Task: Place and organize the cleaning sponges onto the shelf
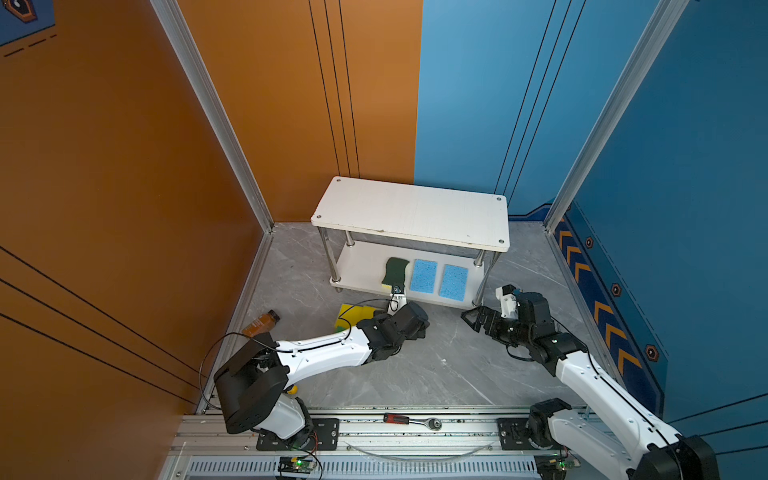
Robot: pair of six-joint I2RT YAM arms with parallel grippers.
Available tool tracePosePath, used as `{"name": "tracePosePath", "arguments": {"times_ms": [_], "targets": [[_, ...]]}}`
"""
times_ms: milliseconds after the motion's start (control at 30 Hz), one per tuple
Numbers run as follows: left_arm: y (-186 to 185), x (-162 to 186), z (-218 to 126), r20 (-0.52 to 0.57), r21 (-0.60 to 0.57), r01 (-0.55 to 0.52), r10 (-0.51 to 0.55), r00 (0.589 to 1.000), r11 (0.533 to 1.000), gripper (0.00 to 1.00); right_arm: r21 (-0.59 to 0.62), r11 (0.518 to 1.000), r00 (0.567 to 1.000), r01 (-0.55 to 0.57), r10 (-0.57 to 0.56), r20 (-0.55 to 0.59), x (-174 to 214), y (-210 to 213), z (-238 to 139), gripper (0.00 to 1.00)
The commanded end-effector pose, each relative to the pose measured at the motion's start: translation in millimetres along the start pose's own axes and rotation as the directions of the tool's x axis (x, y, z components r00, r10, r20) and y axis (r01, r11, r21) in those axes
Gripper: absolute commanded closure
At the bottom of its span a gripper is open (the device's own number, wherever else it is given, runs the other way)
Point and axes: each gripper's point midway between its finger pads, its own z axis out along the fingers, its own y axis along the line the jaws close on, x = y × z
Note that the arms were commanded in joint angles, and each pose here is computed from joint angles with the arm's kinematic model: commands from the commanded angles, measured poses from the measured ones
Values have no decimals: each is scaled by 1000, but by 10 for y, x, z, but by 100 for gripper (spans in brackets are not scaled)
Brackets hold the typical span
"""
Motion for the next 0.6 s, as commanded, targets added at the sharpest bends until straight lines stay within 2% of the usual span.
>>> {"name": "tracePosePath", "arguments": {"times_ms": [0, 300, 567], "targets": [[98, 174, 31, -12, -78, 4, -5, 1000, 997, 2, -23, 999, 999, 30, -30, -13, -35, 70, -19, 0], [221, 398, 153, -53, -221, 13, -25, 998, 975, 2, -46, 999, 1000, 12, -13, -3, 20, 17, 42, 0], [291, 451, 198, -56, -254, 5, -20, 998, 967, 2, -36, 999, 1000, -10, 10, 2, 106, -56, 17, 0]]}}
